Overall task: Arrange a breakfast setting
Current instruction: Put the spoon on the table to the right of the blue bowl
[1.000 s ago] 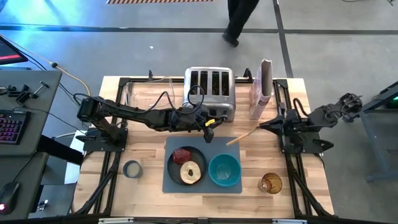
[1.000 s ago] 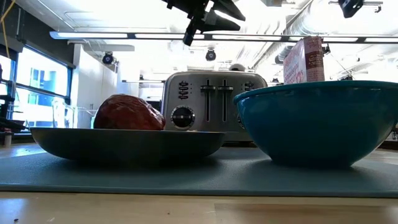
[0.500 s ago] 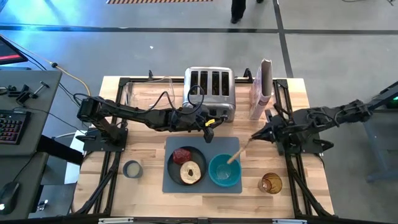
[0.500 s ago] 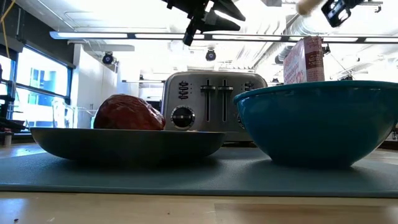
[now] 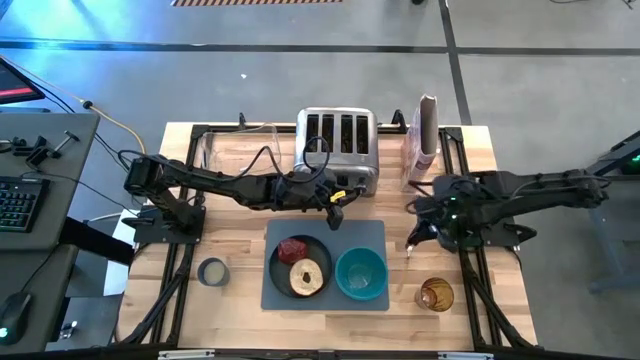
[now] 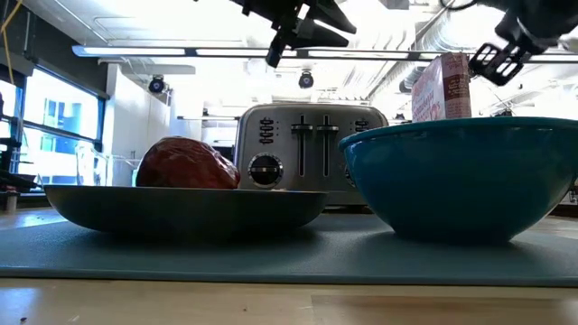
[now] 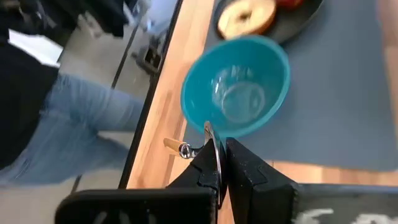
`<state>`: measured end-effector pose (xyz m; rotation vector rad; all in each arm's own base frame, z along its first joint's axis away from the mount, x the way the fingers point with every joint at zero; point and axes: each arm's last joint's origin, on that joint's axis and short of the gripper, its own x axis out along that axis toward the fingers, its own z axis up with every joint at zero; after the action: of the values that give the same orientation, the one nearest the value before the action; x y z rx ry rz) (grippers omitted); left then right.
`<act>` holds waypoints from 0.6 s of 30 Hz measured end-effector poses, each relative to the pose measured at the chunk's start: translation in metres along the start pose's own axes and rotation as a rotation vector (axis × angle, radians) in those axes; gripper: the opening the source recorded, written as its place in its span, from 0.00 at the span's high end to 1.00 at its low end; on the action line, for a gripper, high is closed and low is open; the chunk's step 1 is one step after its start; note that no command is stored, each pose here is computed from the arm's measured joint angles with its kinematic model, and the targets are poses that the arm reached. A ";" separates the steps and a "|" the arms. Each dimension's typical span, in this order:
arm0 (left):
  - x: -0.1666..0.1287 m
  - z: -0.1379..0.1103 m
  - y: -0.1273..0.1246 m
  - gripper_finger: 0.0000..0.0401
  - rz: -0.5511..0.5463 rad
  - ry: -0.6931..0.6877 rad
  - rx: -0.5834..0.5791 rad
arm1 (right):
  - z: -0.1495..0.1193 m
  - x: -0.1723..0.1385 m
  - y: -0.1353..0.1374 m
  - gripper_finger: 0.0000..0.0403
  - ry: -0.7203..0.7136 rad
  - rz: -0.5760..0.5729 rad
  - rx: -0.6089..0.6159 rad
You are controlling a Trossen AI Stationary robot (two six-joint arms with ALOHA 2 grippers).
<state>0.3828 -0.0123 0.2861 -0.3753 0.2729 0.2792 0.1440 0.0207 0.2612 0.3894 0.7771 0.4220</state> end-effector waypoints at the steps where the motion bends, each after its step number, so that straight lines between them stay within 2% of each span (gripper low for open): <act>1: 0.000 0.000 0.000 0.78 0.000 0.001 0.000 | 0.001 0.004 -0.002 1.00 0.021 0.008 0.006; 7: 0.000 -0.001 0.001 0.78 0.003 0.012 0.003 | 0.005 0.027 -0.013 1.00 0.131 0.059 -0.001; 13: 0.000 -0.004 0.002 0.78 0.017 0.044 0.012 | 0.005 0.043 -0.021 1.00 0.165 0.064 -0.038; 18: -0.005 -0.004 -0.001 0.78 0.012 0.052 0.010 | -0.015 0.058 -0.035 1.00 0.144 0.065 0.018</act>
<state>0.3780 -0.0154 0.2845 -0.3719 0.3274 0.2805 0.1780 0.0230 0.2010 0.4055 0.9100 0.5082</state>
